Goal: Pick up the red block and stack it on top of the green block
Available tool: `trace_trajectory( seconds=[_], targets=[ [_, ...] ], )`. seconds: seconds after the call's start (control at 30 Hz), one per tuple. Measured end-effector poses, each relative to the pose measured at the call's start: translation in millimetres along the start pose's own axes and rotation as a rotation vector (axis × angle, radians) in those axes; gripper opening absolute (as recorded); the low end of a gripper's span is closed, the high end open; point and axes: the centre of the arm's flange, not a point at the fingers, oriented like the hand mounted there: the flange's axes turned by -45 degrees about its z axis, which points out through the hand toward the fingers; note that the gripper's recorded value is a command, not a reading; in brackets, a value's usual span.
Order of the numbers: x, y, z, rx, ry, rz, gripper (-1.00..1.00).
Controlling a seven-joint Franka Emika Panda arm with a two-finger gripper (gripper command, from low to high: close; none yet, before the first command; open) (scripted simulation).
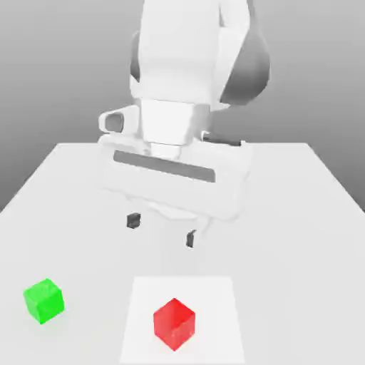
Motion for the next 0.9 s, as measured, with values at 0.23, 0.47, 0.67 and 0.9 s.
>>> trace_trajectory(
  seconds=[0.23, 0.47, 0.67, 0.9],
  targets=[
    [-41.6, 14.3, 108.8, -0.039, -0.160, 0.149, 0.00],
    [-51.1, 16.5, 152.9, -0.041, -0.164, 0.153, -1.00],
    [-47.1, 15.3, 135.5, -0.040, -0.163, 0.155, -1.00],
    [5.4, 91.4, 87.3, -0.064, -0.159, 0.314, -1.00]
  ],
)
